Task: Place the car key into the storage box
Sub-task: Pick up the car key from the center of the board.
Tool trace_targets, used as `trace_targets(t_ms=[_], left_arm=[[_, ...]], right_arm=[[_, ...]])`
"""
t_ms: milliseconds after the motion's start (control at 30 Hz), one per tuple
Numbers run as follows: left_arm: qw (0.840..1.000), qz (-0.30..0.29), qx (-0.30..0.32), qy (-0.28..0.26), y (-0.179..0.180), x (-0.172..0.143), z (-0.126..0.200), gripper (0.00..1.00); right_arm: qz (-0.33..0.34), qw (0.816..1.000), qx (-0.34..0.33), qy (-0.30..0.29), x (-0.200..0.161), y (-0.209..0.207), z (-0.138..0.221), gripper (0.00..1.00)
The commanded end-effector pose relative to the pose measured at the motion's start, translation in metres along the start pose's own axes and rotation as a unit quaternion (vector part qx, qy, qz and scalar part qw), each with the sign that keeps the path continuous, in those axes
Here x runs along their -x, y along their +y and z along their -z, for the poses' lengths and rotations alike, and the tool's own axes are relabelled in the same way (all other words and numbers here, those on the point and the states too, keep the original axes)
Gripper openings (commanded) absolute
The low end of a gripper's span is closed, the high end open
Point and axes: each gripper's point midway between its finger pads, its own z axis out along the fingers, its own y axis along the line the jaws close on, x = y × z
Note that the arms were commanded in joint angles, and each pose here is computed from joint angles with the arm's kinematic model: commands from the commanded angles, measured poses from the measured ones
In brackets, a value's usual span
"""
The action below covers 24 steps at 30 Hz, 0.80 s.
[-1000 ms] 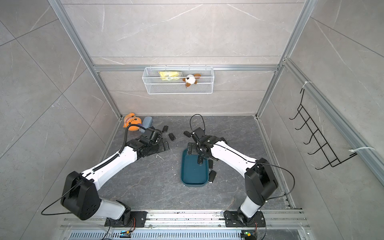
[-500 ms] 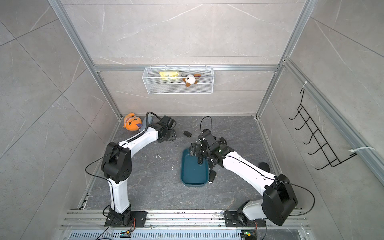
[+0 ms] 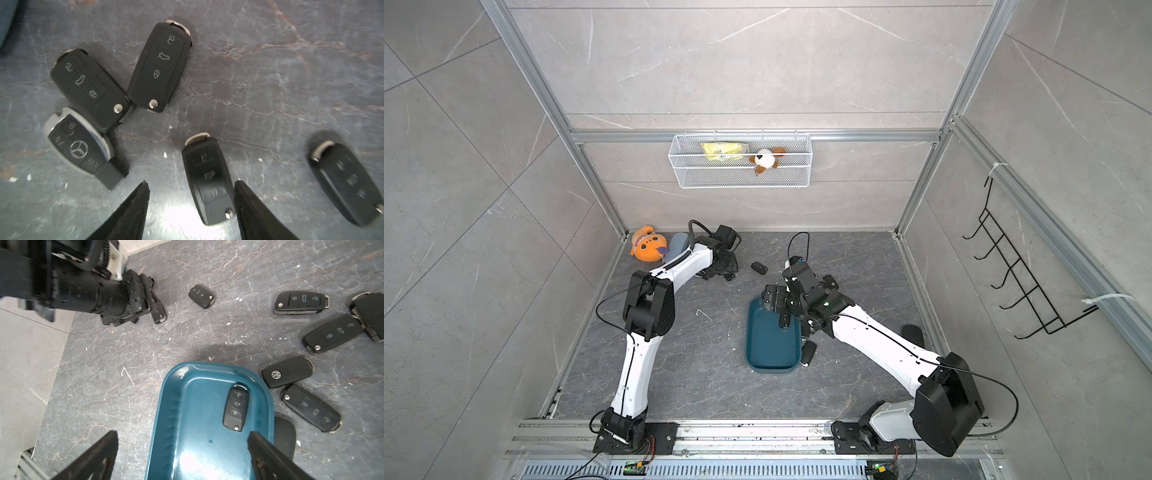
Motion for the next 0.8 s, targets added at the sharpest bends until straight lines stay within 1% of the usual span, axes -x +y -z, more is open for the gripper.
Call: trace_targets(t_ms=[0,33,167,200,233,367,533,567,633,700,767], left_arm=[[0.999,-0.021,0.015,0.019,0.002,-0.003,-0.009,0.68],[0.999,-0.025,0.018,0.023,0.002,-0.005,-0.013,0.65],[0.999,-0.028,0.024,0.036,0.003,-0.011,-0.023,0.63],[0.999,-0.028,0.023,0.038,0.002,-0.011,-0.025,0.59],[0.999,-0.027,0.022,0.038,0.002,-0.012,-0.025,0.58],[0.999,-0.025,0.018,0.040,0.001,-0.013,-0.023,0.53],[0.999,-0.017,0.011,0.046,0.002,-0.019,-0.019,0.51],[0.999,-0.017,0.010,0.045,0.003,-0.020,-0.019,0.46],[0.999,-0.017,0.010,0.045,0.004,-0.022,-0.019,0.41],[0.999,-0.018,0.009,0.044,0.004,-0.021,-0.018,0.34],[0.999,-0.020,0.004,0.042,0.003,-0.022,-0.015,0.33]], right_arm=[[0.011,1.000,-0.007,-0.004,0.000,-0.004,0.006,0.99],[0.011,1.000,-0.008,-0.003,0.000,-0.004,0.007,0.99],[0.013,1.000,-0.014,0.000,-0.001,-0.007,0.007,0.99],[0.014,1.000,-0.015,0.001,-0.002,-0.007,0.007,0.99],[0.015,1.000,-0.016,0.003,-0.003,-0.008,0.007,0.99],[0.015,1.000,-0.019,0.007,-0.005,-0.009,0.007,0.99],[0.015,1.000,-0.019,0.009,-0.007,-0.010,0.007,0.99],[0.014,1.000,-0.018,0.010,-0.007,-0.010,0.006,0.99],[0.013,1.000,-0.015,0.012,-0.009,-0.009,0.006,0.99],[0.012,1.000,-0.013,0.015,-0.010,-0.009,0.006,1.00],[0.010,1.000,-0.011,0.016,-0.011,-0.009,0.007,0.99]])
